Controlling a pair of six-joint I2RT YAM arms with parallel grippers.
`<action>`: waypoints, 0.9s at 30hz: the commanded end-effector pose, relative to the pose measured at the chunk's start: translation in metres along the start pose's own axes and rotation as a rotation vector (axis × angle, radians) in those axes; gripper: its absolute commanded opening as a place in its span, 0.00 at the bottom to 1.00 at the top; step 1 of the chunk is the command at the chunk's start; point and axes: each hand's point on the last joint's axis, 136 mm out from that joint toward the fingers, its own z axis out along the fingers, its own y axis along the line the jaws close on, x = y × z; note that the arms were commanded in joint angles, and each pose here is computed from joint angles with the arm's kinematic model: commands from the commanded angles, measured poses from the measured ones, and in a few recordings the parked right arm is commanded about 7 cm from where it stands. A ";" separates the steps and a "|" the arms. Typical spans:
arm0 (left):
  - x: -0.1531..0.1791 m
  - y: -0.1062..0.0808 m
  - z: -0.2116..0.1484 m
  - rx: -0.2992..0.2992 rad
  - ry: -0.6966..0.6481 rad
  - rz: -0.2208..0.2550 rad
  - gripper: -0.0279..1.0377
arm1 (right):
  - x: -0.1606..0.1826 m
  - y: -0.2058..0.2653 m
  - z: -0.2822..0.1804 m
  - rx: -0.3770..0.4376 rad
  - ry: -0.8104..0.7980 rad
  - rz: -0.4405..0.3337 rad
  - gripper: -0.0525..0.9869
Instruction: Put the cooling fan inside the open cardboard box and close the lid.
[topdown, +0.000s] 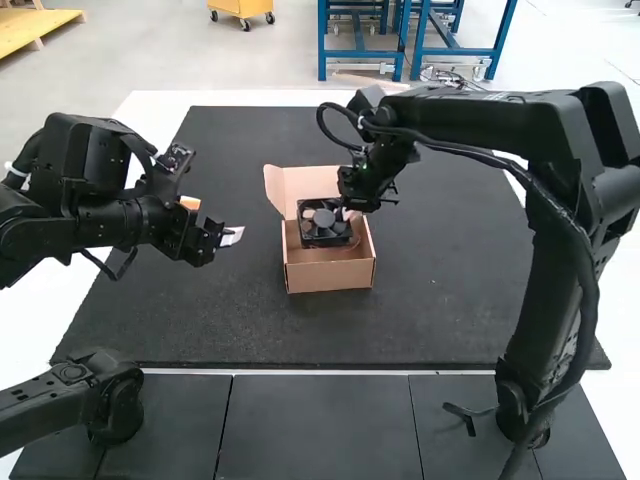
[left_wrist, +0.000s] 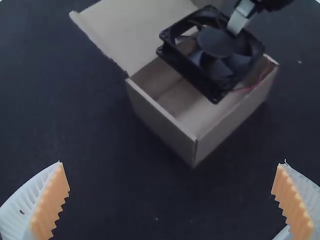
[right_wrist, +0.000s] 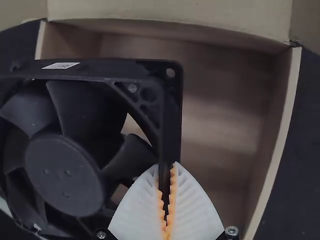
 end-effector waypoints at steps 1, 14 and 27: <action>0.002 0.002 0.000 -0.013 -0.007 0.010 0.93 | -0.015 -0.002 -0.007 0.007 -0.042 0.024 0.03; 0.002 0.002 0.000 -0.012 -0.009 0.013 0.93 | -0.015 -0.012 0.019 0.024 -0.002 0.042 0.03; 0.002 0.002 0.000 -0.013 -0.006 0.012 0.93 | -0.004 -0.014 0.045 0.035 0.065 0.028 0.03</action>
